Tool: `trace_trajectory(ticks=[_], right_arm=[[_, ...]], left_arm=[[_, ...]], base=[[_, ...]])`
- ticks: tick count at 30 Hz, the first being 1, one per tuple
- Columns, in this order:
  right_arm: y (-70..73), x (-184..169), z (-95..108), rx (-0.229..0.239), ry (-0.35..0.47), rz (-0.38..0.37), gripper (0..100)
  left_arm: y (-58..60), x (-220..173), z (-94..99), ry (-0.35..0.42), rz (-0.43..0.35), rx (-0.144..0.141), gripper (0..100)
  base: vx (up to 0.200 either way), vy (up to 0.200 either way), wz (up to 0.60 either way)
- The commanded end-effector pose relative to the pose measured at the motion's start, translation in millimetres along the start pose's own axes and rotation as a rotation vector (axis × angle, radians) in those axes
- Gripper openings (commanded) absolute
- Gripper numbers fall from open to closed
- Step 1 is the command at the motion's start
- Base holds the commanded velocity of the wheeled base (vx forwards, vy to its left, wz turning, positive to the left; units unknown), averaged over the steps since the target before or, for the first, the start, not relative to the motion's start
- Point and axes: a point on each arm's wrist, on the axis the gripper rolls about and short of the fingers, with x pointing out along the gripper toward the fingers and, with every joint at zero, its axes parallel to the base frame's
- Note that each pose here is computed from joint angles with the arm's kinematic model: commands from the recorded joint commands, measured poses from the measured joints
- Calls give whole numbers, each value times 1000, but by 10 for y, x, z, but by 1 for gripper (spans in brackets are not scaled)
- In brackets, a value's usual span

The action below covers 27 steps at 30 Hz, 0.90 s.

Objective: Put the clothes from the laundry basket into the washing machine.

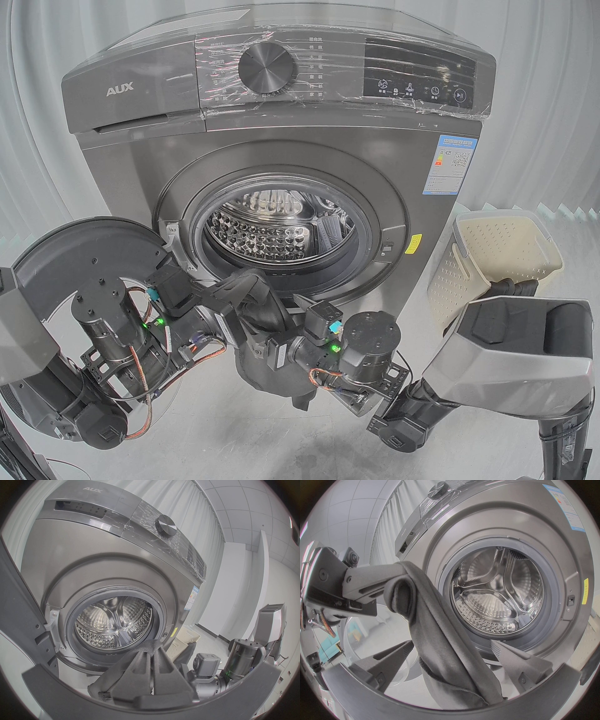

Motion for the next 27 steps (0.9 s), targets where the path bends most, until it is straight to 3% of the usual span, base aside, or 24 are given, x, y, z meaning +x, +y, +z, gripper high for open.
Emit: trace_trajectory(ticks=[1,7,12,19,27], right_arm=[[25,102,-132,0,4,-6,100],[-42,123,-174,4,8,-42,100],[-103,4,-16,7,6,-60,100],[-284,-192,168,5,17,-107,100],[-464,-240,171,-3,35,-154,100]], left_arm=[[0,1,1,-1,0,-1,0],[-2,-2,10,-4,-1,0,0],[4,1,2,-1,2,-1,0],[6,-13,-12,7,3,-1,0],[-2,-23,6,1,0,-6,0]], base=[[0,0,0],[0,0,0],[0,0,0],[0,0,0],[0,0,0]])
